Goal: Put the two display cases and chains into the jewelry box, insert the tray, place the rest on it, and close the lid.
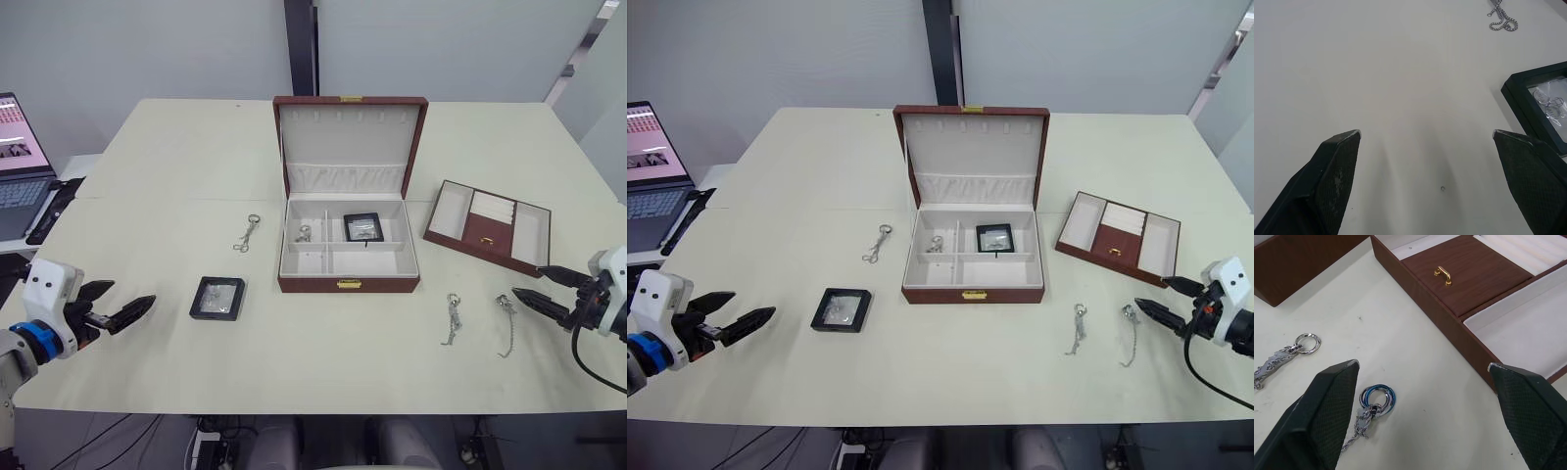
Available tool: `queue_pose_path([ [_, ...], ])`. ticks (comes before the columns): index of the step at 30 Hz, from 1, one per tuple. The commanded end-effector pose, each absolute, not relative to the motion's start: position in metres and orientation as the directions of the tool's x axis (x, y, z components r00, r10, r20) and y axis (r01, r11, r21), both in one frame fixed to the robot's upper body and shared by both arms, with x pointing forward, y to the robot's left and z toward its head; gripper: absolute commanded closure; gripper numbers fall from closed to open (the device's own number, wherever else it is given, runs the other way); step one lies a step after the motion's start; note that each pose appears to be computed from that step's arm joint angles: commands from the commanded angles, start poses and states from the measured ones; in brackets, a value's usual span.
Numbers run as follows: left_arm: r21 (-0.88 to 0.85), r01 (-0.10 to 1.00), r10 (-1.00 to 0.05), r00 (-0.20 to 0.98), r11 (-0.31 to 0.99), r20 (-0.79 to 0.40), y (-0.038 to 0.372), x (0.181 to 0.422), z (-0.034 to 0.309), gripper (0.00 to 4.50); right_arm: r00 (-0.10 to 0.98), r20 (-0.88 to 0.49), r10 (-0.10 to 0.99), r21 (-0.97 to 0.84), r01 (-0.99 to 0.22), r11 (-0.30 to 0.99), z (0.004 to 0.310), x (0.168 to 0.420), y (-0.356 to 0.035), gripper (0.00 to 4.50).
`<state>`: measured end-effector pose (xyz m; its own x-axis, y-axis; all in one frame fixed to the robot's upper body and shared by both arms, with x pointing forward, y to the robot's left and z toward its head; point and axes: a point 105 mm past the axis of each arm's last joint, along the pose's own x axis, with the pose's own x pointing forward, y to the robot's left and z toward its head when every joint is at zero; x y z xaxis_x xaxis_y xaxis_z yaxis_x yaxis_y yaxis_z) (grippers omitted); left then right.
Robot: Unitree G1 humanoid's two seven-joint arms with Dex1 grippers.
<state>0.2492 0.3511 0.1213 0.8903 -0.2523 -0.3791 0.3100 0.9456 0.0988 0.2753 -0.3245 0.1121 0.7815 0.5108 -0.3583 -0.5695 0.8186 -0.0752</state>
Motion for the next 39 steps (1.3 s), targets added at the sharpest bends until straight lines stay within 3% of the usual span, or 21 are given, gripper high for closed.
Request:
queue_pose_path([
  [1,0.144,0.308,-0.240,0.902,0.941,-0.359,0.354,0.250,0.134,0.02,0.795,-0.342,0.500,-0.111,-0.563,0.819,0.125,0.274,-0.331,0.00],
  [14,0.140,0.348,-0.273,0.881,0.927,-0.386,0.345,0.249,0.129,0.02,0.797,-0.348,0.494,-0.117,-0.559,0.821,0.126,0.273,-0.335,0.00],
  [18,0.160,0.463,-0.362,0.829,0.871,-0.426,0.330,0.251,0.131,0.02,0.775,-0.321,0.544,-0.121,-0.603,0.788,0.137,0.273,-0.324,0.00],
  [26,0.219,0.731,-0.541,0.641,0.646,-0.544,0.298,0.258,0.149,0.02,0.580,-0.235,0.780,-0.144,-0.814,0.563,0.192,0.263,-0.246,0.00],
  [33,0.202,0.882,-0.628,0.448,0.425,-0.636,0.270,0.256,0.152,0.02,0.384,-0.234,0.893,-0.174,-0.920,0.350,0.209,0.243,-0.185,0.00],
  [39,0.172,0.947,-0.628,0.311,0.273,-0.713,0.259,0.252,0.146,0.02,0.290,-0.245,0.925,-0.193,-0.950,0.247,0.205,0.231,-0.156,0.00],
])
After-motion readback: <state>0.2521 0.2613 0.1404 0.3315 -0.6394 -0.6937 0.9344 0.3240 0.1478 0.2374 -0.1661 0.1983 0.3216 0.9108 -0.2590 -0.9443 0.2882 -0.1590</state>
